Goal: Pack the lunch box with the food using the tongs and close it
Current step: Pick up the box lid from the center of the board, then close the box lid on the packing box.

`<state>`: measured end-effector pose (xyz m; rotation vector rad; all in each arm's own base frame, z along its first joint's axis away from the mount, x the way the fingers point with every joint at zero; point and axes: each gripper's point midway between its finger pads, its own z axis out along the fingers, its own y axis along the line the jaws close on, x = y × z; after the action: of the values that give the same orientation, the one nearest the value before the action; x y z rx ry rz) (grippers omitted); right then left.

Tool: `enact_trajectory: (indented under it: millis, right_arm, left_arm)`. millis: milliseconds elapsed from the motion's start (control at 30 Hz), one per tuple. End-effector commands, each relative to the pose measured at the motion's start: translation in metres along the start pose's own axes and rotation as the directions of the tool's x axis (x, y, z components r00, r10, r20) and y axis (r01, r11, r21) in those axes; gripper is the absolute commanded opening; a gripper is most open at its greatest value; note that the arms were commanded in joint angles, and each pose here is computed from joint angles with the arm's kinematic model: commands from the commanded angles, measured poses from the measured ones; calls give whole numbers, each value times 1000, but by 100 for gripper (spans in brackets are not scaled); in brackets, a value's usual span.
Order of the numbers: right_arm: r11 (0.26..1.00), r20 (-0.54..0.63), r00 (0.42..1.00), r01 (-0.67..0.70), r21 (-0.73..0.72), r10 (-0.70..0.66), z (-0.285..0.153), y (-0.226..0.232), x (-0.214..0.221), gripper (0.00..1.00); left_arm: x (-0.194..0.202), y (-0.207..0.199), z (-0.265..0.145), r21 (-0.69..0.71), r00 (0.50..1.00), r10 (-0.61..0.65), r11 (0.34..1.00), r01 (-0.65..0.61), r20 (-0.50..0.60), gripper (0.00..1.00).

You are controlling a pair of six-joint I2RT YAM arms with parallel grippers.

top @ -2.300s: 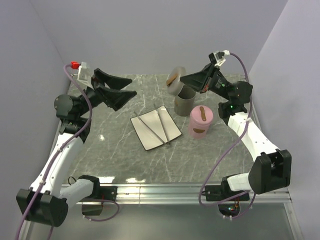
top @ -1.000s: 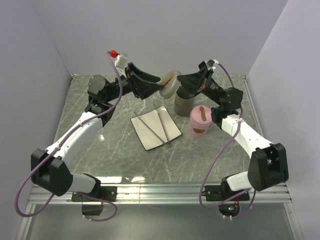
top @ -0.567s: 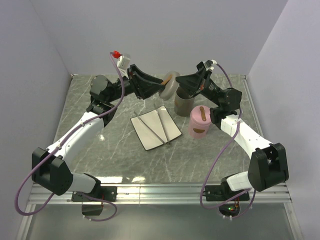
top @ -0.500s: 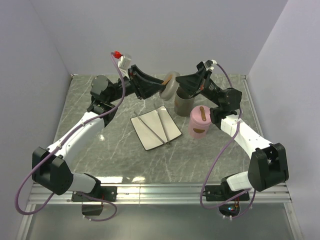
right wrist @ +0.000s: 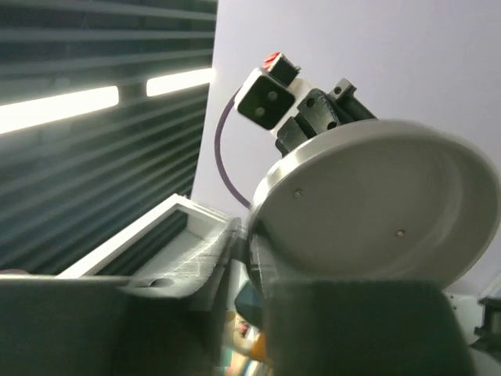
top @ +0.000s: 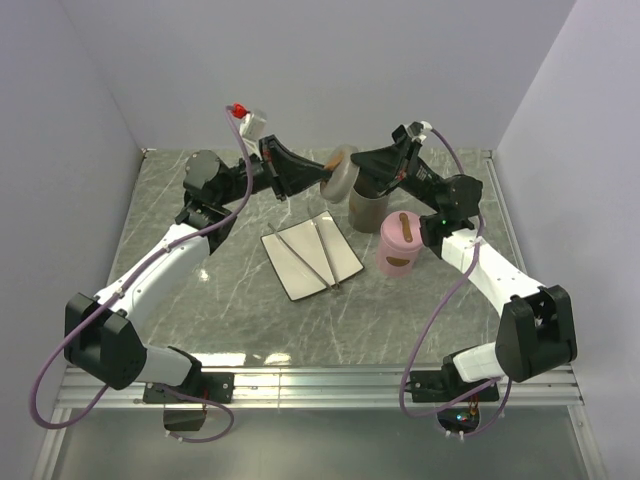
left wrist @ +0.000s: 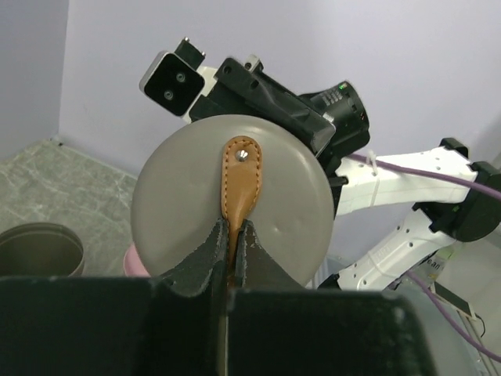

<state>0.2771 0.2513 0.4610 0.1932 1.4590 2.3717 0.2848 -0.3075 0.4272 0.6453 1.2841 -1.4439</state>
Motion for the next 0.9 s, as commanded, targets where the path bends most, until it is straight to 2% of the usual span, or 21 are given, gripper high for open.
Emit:
enact_trajectory:
  millis: [0,100,167,200,233,267,300,333,367,400,433,467,500,567,633,667,700,733,800,833,867]
  right_arm:
    - [999,10,1000,2,38,-2,-3,-3,-5,34]
    - [993,43,999,25,114,-30,-15,-21,-19,55]
    - [985,59,998,20,171,-30,-21,-30,-26,63]
    - [982,63,997,32,187,-44,-24,-32,-29,71]
    - [976,70,992,90,200,-105,-28,-28,-35,75]
    - [965,88,992,63,253,-88,-33,-36,-42,80]
    - [949,71,985,133,285,-159,-37,-38,-45,87]
    - [936,64,977,175,306,-203,-38,-33,-50,89]
    - [913,103,978,130,386,-182,-50,-45,-63,92]
    - [894,99,972,152,421,-211,-56,-46,-68,94]
    - [857,63,946,260,444,-319,-58,-39,-74,96]
    - [833,89,947,225,505,-310,-71,-46,-84,98]
    - [794,52,917,313,522,-396,-74,-39,-90,98]
    - [752,62,907,306,584,-417,-92,-38,-102,99]
    - [700,4,870,393,596,-492,-98,-30,-106,100]
    - [680,10,873,373,632,-488,-109,-31,-109,100]
    - [618,-44,827,453,642,-561,-111,-23,-111,100]
    - [584,-41,832,423,692,-553,-121,-28,-112,100]
    - [448,-134,744,525,723,-655,-128,-17,-116,100]
    - [399,-146,740,505,765,-657,-137,-20,-118,100]
    - [333,-197,696,548,768,-691,-141,-17,-119,100]
  left_arm:
    - [-5,-3,1,-9,999,49,999,-49,-14,1]
    - [-11,10,2,-67,997,73,995,-76,-39,1]
    - [-6,21,2,-114,996,58,991,-66,-72,1]
    - [-8,26,2,-137,993,89,986,-99,-78,1]
    - [-13,28,4,-149,991,105,982,-116,-77,1]
    - [-7,37,4,-180,991,86,978,-104,-102,1]
    - [-8,48,4,-227,989,98,966,-120,-107,1]
    - [-19,49,8,-237,988,111,962,-133,-105,1]
    - [0,71,7,-291,984,56,951,-104,-170,1]
    - [-1,78,10,-309,982,55,945,-110,-180,1]
    - [-11,81,14,-326,981,64,937,-123,-185,1]
    - [0,98,16,-346,974,59,929,-135,-220,1]
    - [-5,100,19,-351,970,60,926,-142,-234,1]
    - [7,120,26,-358,959,55,920,-157,-279,1]
    - [5,127,32,-368,950,63,913,-178,-305,1]
    - [17,141,35,-380,940,57,905,-191,-337,1]
    - [14,144,38,-390,936,64,898,-205,-346,1]
    - [23,159,39,-420,930,49,882,-211,-365,2]
    - [20,165,48,-419,922,82,873,-250,-379,5]
    - [35,178,48,-436,911,53,866,-246,-408,7]
    - [38,182,51,-439,905,64,859,-264,-419,8]
